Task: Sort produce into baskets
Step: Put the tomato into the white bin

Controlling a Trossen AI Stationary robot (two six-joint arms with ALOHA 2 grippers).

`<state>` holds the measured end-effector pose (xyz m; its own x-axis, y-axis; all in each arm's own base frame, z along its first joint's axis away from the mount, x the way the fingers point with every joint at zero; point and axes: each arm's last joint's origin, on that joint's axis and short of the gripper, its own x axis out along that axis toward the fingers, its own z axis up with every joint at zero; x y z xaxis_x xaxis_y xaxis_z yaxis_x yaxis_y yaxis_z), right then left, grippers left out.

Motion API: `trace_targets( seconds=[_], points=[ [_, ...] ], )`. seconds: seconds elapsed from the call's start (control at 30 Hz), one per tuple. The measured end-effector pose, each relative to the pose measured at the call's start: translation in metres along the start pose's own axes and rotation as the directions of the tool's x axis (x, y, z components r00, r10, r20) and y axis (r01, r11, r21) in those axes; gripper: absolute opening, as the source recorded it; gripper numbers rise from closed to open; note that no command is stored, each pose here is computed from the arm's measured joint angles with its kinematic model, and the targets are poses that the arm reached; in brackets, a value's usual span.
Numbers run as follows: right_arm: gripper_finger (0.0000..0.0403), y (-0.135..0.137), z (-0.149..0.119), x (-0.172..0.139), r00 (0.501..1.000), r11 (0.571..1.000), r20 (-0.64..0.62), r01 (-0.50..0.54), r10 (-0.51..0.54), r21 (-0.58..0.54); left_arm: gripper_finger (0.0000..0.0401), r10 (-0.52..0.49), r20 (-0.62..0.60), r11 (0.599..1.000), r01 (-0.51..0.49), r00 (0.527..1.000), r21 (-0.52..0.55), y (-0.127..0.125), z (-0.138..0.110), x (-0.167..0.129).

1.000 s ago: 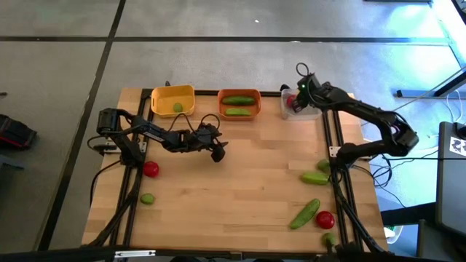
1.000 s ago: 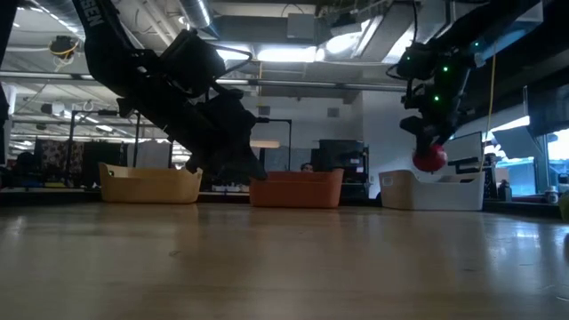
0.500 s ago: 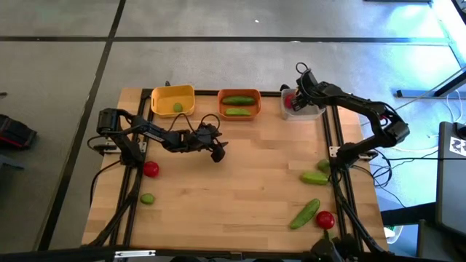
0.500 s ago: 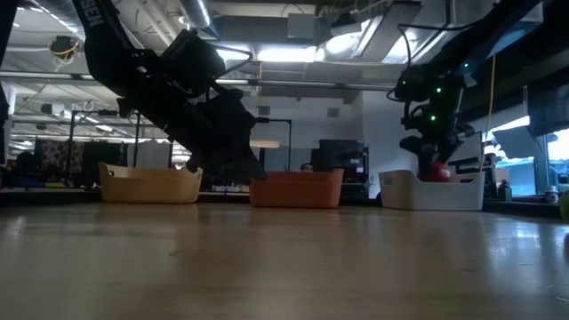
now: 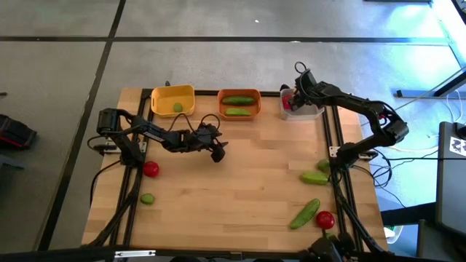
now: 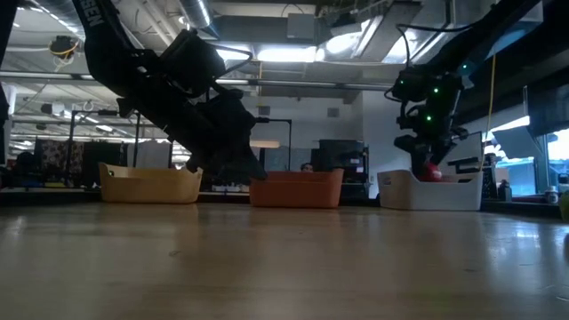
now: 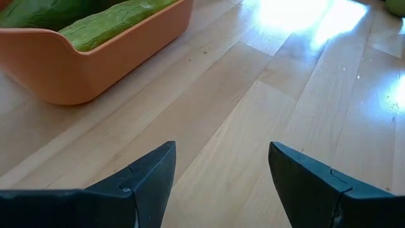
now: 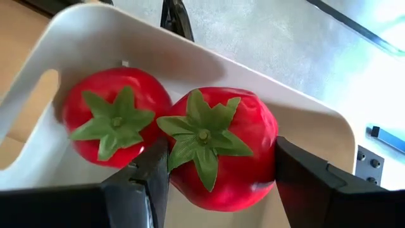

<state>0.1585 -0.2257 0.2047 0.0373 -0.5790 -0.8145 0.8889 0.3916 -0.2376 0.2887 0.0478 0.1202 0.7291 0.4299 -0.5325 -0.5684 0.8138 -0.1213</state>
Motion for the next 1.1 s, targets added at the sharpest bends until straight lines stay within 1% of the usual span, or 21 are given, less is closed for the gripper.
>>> trace_targets(
  seconds=[0.07, 0.33, 0.67, 0.8, 1.1],
  points=[
    [0.0213, 0.001, 0.001, 0.002, 1.0, 1.0, 0.003, -0.001, 0.001, 0.001, 0.0249, 0.0, 0.0, 1.0, 0.0, 1.0, 0.0, 0.0, 0.0, 0.0],
    [0.0213, 0.007, -0.004, 0.021, 0.998, 1.0, -0.064, 0.001, -0.002, -0.012, 0.0249, 0.0, 0.0, 1.0, 0.0, 1.0, 0.001, 0.0, 0.0, 0.0],
    [0.0218, 0.012, -0.003, 0.036, 0.998, 1.0, -0.066, 0.002, -0.003, -0.012, 0.0249, 0.0, 0.0, 1.0, 0.0, 1.0, 0.006, 0.0, 0.0, 0.0],
    [0.0237, 0.013, -0.003, 0.036, 0.998, 1.0, -0.068, 0.003, -0.004, -0.013, 0.0249, 0.0, 0.0, 1.0, 0.0, 1.0, 0.006, 0.0, 0.0, 0.0],
    [0.0303, 0.013, -0.003, 0.037, 0.997, 1.0, -0.074, 0.003, -0.005, -0.03, 0.0249, -0.001, 0.002, 1.0, 0.001, 1.0, 0.005, 0.0, 0.0, 0.0]
  ],
)
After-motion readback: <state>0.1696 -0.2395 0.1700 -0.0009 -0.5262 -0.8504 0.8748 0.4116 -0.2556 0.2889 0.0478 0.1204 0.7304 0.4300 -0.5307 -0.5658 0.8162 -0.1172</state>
